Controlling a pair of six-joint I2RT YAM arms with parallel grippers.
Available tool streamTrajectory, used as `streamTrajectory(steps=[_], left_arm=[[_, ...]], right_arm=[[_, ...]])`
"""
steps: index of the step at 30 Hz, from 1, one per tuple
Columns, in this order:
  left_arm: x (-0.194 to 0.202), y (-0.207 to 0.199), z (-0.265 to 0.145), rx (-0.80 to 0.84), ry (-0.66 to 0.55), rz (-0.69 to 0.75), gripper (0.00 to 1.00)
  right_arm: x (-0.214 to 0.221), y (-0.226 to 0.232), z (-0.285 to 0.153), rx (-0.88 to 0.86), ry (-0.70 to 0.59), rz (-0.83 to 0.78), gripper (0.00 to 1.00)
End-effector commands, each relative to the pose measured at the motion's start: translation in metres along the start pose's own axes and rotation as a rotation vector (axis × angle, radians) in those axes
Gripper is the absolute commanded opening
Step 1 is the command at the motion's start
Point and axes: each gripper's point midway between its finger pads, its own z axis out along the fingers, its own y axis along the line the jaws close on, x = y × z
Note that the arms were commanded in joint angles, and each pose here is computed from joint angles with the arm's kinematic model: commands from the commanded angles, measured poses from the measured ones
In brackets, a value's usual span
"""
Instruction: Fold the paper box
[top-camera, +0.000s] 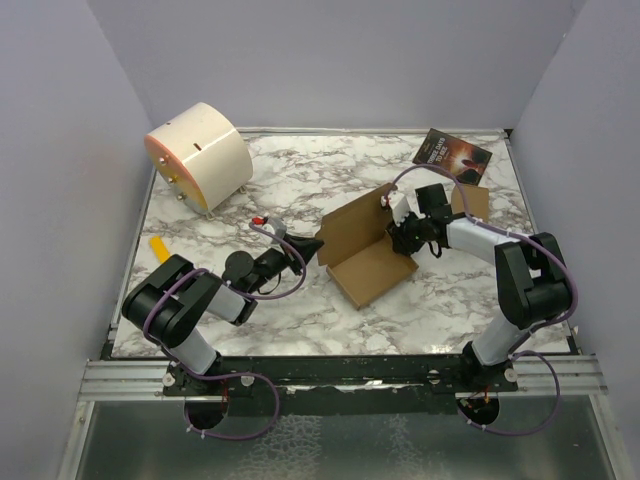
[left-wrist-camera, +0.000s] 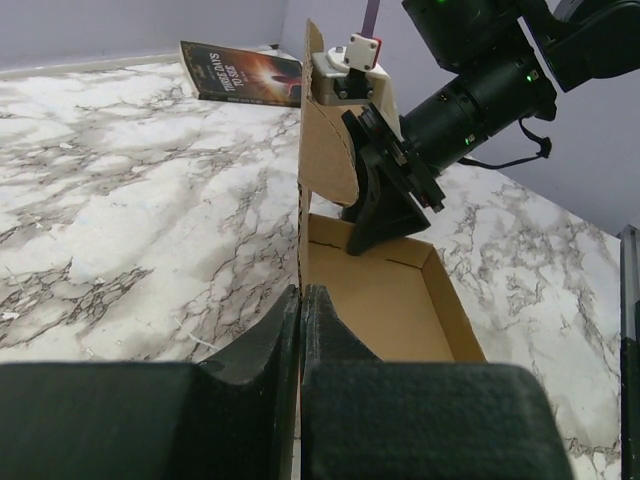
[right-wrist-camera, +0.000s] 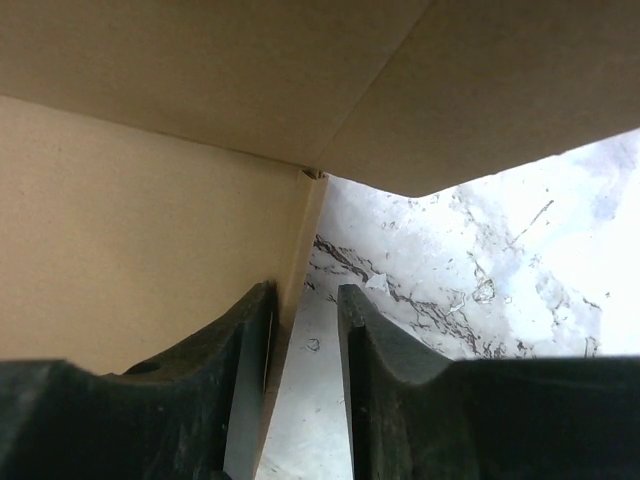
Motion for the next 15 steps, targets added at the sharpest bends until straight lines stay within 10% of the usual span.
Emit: streamTrajectory(steps=[1, 15], left_arm=[[-0.064, -0.023, 0.002, 0.092, -0.237, 0.112, 0.00], [-0.066, -0.027, 0.004, 0.116, -0.239, 0.120, 0.00]], right_arm=[[-0.010, 0.001, -0.011, -0.020, -0.041, -0.018, 0.35], [-0.003, -0.003, -0.006, -0.020, -0.054, 0.026, 0.28]])
